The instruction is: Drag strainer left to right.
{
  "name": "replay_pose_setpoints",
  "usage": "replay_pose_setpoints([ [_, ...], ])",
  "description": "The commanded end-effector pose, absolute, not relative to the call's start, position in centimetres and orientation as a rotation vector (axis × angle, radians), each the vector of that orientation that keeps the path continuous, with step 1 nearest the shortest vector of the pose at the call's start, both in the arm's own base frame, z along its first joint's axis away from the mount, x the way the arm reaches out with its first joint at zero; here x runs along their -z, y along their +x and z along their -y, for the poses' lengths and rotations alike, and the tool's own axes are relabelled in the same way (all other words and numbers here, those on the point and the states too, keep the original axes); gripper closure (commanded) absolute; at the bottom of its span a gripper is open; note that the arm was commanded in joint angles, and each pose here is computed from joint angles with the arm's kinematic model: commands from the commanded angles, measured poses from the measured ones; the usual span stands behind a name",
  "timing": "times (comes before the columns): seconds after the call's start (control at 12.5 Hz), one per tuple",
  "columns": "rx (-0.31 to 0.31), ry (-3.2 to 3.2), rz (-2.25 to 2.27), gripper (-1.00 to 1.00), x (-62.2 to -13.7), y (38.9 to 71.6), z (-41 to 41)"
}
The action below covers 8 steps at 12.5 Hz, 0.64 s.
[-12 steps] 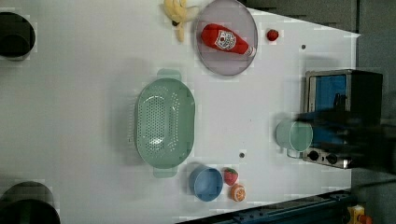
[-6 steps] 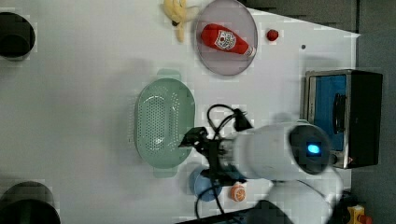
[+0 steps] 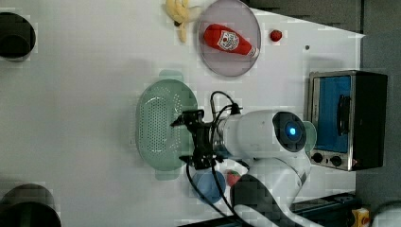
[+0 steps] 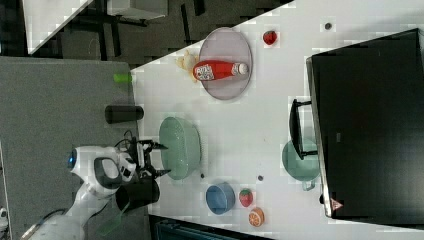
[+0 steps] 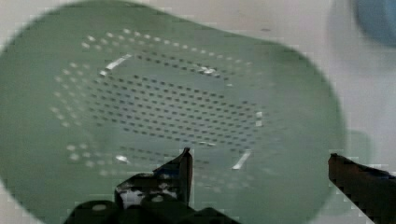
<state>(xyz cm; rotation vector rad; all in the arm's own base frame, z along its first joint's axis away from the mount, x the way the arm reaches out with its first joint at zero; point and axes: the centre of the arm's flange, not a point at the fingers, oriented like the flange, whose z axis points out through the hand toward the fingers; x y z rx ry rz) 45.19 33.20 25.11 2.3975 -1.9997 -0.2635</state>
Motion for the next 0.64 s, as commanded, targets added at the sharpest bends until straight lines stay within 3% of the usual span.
replay_pose_setpoints([
  [0.08, 0.261, 2.306, 2.177, -1.00, -22.0, 46.1, -32.0],
  [0.32, 0.265, 2.291, 2.180, -1.00, -18.8, 46.2, -31.0],
  [0.48, 0.209, 2.312, 2.178, -1.00, -17.7, 47.0, -29.9],
  [0.64, 0.192, 2.280, 2.184, -1.00, -16.8, 47.1, -28.9],
])
